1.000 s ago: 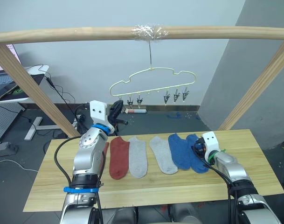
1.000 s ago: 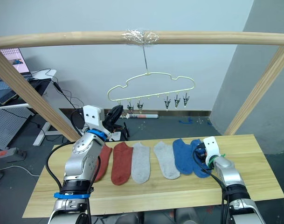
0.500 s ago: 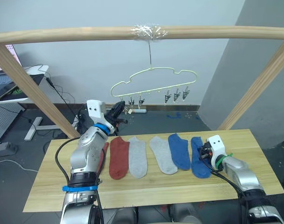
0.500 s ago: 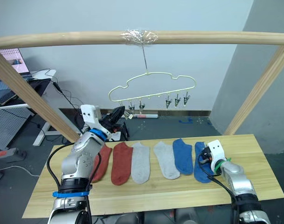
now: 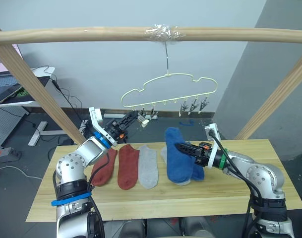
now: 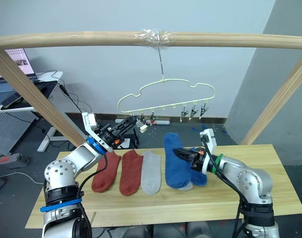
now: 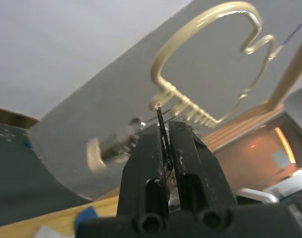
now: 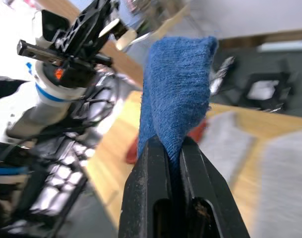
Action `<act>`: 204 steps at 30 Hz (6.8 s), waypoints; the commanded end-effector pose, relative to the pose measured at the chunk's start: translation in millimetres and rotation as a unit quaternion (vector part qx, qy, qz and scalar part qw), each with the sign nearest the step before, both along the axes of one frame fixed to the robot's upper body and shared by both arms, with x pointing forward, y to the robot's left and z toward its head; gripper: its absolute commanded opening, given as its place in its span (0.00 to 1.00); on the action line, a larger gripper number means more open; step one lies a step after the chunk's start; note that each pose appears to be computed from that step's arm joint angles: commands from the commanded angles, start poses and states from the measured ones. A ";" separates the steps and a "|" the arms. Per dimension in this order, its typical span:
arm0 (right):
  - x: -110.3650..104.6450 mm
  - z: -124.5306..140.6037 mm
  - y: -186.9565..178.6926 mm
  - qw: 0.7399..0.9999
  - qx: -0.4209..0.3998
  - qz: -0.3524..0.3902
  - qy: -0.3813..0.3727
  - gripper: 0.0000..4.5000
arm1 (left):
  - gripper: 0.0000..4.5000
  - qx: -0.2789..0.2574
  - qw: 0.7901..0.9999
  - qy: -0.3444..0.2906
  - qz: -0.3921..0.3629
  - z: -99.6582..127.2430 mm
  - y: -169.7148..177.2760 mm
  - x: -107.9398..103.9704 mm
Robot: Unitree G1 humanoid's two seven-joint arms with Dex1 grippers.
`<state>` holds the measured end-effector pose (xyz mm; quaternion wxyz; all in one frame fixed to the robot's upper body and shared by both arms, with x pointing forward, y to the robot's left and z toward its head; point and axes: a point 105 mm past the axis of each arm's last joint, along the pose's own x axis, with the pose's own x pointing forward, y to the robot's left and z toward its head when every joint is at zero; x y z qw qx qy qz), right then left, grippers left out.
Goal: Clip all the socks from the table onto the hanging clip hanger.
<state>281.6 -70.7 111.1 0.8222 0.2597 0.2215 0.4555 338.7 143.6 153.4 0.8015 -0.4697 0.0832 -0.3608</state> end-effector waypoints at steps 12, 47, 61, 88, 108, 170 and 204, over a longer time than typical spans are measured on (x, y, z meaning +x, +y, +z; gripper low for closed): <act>7.9 28.0 41.2 0.997 0.065 0.042 -0.003 0.01 | 0.00 -0.004 0.999 -0.037 -0.006 21.3 -3.2 -9.3; 10.4 40.8 85.3 0.990 0.107 0.092 0.014 0.06 | 1.00 0.104 0.992 -0.072 0.014 19.4 23.5 -35.2; 23.3 -9.7 63.2 0.993 -0.075 0.063 -0.061 0.99 | 1.00 0.253 0.962 -0.094 0.038 -8.1 20.9 -39.3; 18.2 90.5 -22.4 0.881 -0.135 -0.123 -0.436 1.00 | 0.46 0.382 0.873 -0.259 0.158 -8.5 -49.0 -0.9; 17.2 102.5 -22.6 0.887 -0.108 -0.138 -0.427 1.00 | 0.46 0.372 0.867 -0.250 0.217 -6.7 -52.8 27.5; 23.0 114.1 -25.1 0.881 -0.115 -0.146 -0.436 1.00 | 0.46 0.387 0.841 -0.254 0.281 -3.6 -47.9 53.5; 19.6 95.9 -25.0 0.891 -0.131 -0.135 -0.413 1.00 | 0.06 0.412 0.821 -0.264 0.295 -1.6 -40.9 55.8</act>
